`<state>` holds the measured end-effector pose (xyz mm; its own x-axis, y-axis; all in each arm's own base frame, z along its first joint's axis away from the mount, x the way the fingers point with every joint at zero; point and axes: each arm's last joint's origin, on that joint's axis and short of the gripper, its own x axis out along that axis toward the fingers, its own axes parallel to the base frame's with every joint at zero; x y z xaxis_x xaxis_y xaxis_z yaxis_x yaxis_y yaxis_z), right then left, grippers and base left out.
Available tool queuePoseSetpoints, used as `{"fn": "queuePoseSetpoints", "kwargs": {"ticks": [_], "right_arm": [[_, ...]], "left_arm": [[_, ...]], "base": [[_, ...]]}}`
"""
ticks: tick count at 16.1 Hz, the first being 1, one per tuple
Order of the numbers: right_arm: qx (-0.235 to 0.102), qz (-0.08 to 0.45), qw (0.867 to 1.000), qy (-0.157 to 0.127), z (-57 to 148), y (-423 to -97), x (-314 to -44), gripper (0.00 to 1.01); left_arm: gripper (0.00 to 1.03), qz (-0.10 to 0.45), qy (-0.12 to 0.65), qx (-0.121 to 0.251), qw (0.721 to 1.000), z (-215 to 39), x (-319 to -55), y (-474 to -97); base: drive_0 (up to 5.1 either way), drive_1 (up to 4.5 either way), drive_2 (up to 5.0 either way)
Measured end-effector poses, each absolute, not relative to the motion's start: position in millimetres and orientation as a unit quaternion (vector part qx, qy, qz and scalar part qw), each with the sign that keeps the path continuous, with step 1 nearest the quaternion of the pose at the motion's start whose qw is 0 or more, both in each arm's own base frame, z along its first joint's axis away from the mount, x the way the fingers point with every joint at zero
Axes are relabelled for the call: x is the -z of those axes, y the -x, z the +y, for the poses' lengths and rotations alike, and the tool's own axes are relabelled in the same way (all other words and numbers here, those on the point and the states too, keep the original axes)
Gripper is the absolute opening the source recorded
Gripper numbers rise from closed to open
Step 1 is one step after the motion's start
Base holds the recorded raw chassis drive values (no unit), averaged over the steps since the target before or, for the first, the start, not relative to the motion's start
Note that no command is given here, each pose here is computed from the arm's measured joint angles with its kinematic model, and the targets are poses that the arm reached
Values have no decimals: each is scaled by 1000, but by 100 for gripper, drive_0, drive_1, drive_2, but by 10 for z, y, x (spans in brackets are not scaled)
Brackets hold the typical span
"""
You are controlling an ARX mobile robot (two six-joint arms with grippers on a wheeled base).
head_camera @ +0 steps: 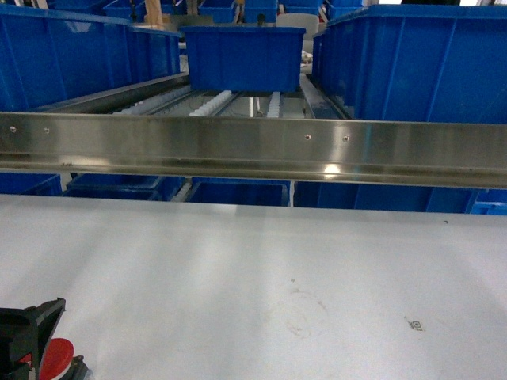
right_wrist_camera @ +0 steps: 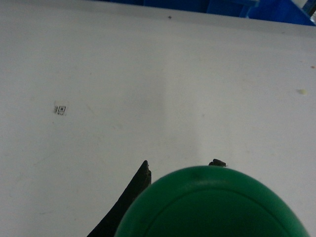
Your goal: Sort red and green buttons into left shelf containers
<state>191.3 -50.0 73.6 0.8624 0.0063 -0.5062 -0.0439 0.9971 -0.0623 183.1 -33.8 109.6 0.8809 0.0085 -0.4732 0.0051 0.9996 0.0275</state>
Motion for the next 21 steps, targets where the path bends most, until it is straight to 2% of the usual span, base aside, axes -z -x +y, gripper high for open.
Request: {"fn": "queuePoseSetpoints", "kwargs": {"ticks": [2, 3, 5, 7, 9, 10, 12, 18, 21], "right_arm": [[-1, 227, 974, 8, -511, -1732, -954, 27], [-9, 211, 977, -12, -467, -1609, -1061, 27], [-39, 195, 980, -23, -300, -1425, -1187, 27], [-60, 143, 988, -12, -167, -1281, -1386, 27], [-53, 104, 993, -5, -124, -1191, -1481, 27], [-60, 115, 992, -2, -88, -1147, -1459, 27], [-59, 77, 995, 7, -80, -1102, -1529, 27], [-58, 89, 994, 5, -80, -1104, -1505, 27], [-58, 89, 994, 5, -80, -1104, -1506, 27]], "left_arm": [[98, 244, -14, -1, 970, -337, -1097, -1832], [98, 244, -14, -1, 970, -338, -1097, -1832], [98, 244, -14, -1, 970, -338, -1097, -1831], [98, 244, -14, -1, 970, -337, -1097, -1832], [98, 244, -14, -1, 970, -338, -1097, -1831], [98, 244, -14, -1, 970, -338, -1097, -1831], [98, 244, -14, -1, 970, -337, -1097, -1832], [98, 242, -8, -5, 970, -342, -1070, -1857], [98, 285, -1, -7, 959, -402, -831, -1934]], "base": [[0, 0, 0], [0, 0, 0], [0, 0, 0], [0, 0, 0], [0, 0, 0], [0, 0, 0], [0, 0, 0], [0, 0, 0], [0, 0, 0]]}}
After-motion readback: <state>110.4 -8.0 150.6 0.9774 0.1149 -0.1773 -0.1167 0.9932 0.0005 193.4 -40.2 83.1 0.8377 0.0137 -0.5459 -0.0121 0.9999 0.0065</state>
